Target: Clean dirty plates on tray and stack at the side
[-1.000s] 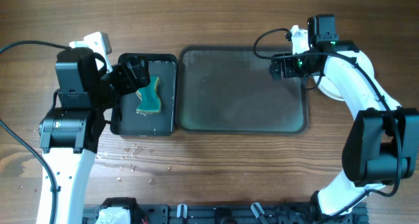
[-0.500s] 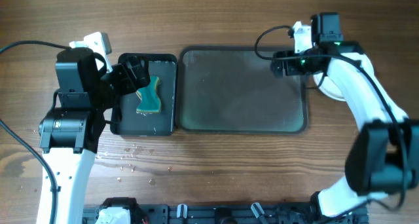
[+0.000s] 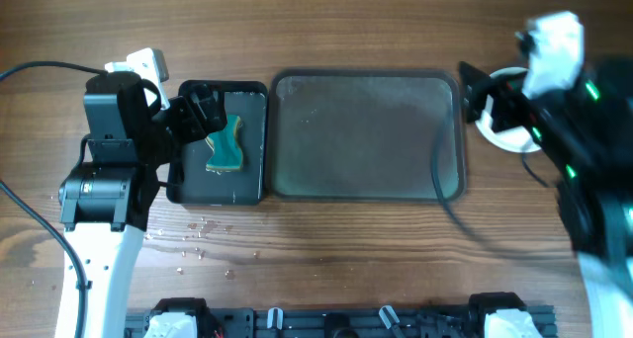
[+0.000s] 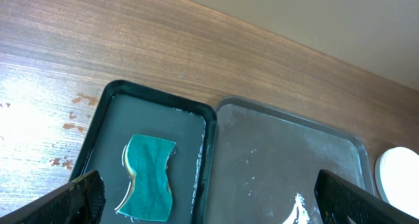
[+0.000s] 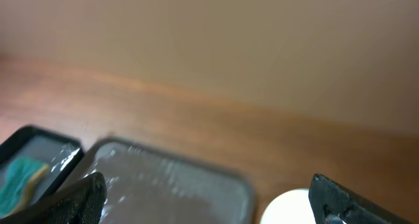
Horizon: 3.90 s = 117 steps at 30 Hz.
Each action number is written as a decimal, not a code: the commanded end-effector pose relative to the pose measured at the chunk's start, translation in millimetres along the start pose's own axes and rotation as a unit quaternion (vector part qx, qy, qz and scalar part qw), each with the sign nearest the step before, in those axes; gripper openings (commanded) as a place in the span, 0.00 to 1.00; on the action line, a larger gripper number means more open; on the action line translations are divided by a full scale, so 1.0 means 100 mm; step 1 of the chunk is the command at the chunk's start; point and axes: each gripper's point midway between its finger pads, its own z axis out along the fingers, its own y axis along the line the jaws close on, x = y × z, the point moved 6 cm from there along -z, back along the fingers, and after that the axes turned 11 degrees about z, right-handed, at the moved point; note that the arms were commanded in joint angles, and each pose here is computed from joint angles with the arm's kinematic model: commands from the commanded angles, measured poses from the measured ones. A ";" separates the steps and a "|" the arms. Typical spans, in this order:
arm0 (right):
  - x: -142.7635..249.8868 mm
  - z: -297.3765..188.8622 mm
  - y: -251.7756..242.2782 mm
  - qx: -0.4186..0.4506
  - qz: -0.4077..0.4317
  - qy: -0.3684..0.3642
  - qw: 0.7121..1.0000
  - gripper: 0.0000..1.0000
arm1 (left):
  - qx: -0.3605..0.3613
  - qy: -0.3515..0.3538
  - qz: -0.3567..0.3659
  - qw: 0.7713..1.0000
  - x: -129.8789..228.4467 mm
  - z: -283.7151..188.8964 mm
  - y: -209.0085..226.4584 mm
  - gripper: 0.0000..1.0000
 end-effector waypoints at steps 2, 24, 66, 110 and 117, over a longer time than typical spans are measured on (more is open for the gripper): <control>-0.10 -0.65 0.01 0.047 -0.076 -0.087 0.992 1.00 | -0.001 -0.007 -0.002 1.000 -0.04 -0.02 -0.01 1.00; 1.32 -0.69 -0.09 0.025 -0.067 -0.395 0.916 1.00 | -0.001 -0.007 -0.001 1.000 -0.04 -0.02 -0.01 1.00; 2.42 0.09 -0.31 0.021 0.104 -0.182 0.978 1.00 | -0.001 -0.007 -0.001 1.000 -0.04 -0.02 -0.01 1.00; 2.42 0.09 -0.31 0.021 0.104 -0.182 0.978 1.00 | 0.000 -0.351 0.023 0.936 1.07 -2.39 -0.01 1.00; 2.42 0.09 -0.30 0.020 0.104 -0.182 0.978 1.00 | -0.001 -0.341 0.023 0.940 1.09 -2.01 0.05 1.00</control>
